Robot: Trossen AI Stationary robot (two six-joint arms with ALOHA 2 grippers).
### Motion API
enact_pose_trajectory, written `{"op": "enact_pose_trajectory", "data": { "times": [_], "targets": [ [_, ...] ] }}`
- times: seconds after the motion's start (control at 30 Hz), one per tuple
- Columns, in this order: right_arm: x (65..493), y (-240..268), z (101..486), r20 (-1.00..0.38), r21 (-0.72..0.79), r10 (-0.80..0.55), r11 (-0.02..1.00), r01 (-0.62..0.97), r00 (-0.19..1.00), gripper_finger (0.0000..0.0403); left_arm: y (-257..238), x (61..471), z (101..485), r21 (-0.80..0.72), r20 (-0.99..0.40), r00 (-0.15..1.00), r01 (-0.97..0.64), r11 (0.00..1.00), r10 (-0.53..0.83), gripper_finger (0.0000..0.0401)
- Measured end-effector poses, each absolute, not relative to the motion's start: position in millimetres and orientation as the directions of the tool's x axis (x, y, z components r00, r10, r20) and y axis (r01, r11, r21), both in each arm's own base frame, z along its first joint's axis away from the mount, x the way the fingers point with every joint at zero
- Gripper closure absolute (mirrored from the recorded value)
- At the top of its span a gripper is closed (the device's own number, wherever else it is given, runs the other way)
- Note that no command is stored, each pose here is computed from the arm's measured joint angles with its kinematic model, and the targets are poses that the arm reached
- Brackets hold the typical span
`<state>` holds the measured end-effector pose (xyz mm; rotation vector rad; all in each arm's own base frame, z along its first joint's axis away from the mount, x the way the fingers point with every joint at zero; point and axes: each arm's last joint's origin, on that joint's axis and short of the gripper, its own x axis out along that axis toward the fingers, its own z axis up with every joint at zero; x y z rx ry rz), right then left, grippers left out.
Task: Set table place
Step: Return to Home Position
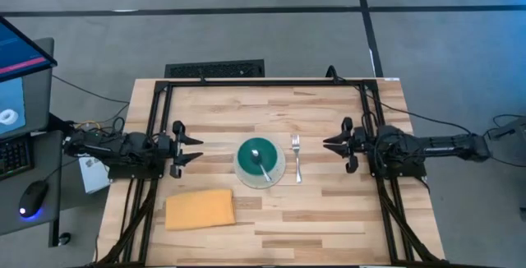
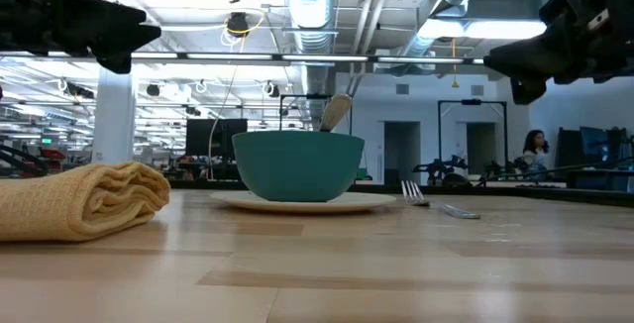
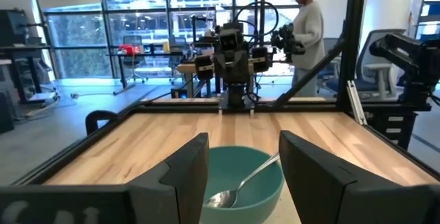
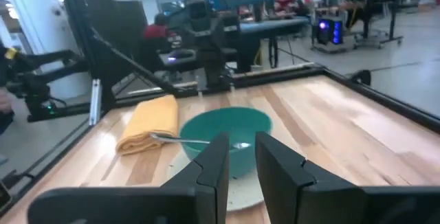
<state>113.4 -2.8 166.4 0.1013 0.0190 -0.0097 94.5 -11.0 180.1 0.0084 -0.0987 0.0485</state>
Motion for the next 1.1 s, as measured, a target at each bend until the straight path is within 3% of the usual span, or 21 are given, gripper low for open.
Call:
{"op": "enact_pose_trajectory", "data": {
  "times": [0.47,0.77,1.1],
  "targets": [
    [96.4,-10.2,171.7,0.067,0.067,-0.090,0.994,0.086,0.994,0.0307,-10.9,94.9,174.9,0.007,0.046,0.998,-0.051,0.999,0.051,0.0232],
    [95.9,-16.5,167.5,0.023,0.044,-0.157,0.987,0.156,0.987,0.0307,-11.4,95.1,174.1,0.012,0.031,0.999,-0.036,0.999,0.036,0.0232],
    [96.1,-17.2,166.4,0.010,0.141,-0.164,0.977,0.161,0.986,0.0307,-11.4,95.1,174.0,0.006,0.030,0.999,-0.036,0.999,0.036,0.0232]
  ]
}}
